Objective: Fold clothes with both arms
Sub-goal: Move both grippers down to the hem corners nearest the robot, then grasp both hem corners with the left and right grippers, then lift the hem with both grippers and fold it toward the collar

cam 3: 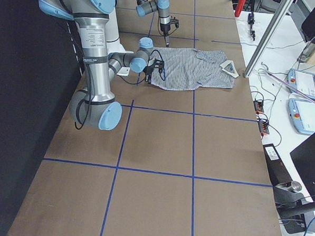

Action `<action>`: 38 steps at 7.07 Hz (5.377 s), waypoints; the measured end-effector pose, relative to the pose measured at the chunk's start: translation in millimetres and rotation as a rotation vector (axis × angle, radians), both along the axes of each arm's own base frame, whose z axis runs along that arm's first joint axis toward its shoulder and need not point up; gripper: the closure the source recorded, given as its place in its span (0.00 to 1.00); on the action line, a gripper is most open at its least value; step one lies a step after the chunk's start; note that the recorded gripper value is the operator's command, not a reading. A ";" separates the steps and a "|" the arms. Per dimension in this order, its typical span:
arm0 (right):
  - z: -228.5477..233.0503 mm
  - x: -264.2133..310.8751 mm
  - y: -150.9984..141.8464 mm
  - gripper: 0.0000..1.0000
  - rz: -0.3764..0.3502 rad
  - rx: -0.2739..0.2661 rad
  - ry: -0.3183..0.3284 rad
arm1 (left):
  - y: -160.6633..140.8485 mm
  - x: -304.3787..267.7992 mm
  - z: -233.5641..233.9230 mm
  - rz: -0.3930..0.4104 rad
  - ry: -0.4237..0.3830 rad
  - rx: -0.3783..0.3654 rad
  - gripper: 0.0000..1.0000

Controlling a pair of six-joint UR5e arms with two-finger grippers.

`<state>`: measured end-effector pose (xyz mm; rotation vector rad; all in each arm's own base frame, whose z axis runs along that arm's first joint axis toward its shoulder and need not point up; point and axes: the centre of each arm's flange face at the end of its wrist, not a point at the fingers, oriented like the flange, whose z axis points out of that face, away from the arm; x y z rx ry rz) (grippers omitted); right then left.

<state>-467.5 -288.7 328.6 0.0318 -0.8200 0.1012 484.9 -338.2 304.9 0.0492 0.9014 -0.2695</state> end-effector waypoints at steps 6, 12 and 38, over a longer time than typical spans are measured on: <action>-8.7 6.8 -5.7 1.00 0.005 0.014 -0.019 | 84.4 13.9 30.4 0.052 -0.034 -0.113 0.01; -9.7 8.4 -7.8 1.00 0.010 0.014 -0.020 | 98.2 31.7 28.8 0.063 -0.064 -0.108 0.31; -59.2 78.6 8.4 1.00 -0.046 -0.052 -0.180 | 105.9 -68.4 -111.1 0.076 0.047 -0.029 1.00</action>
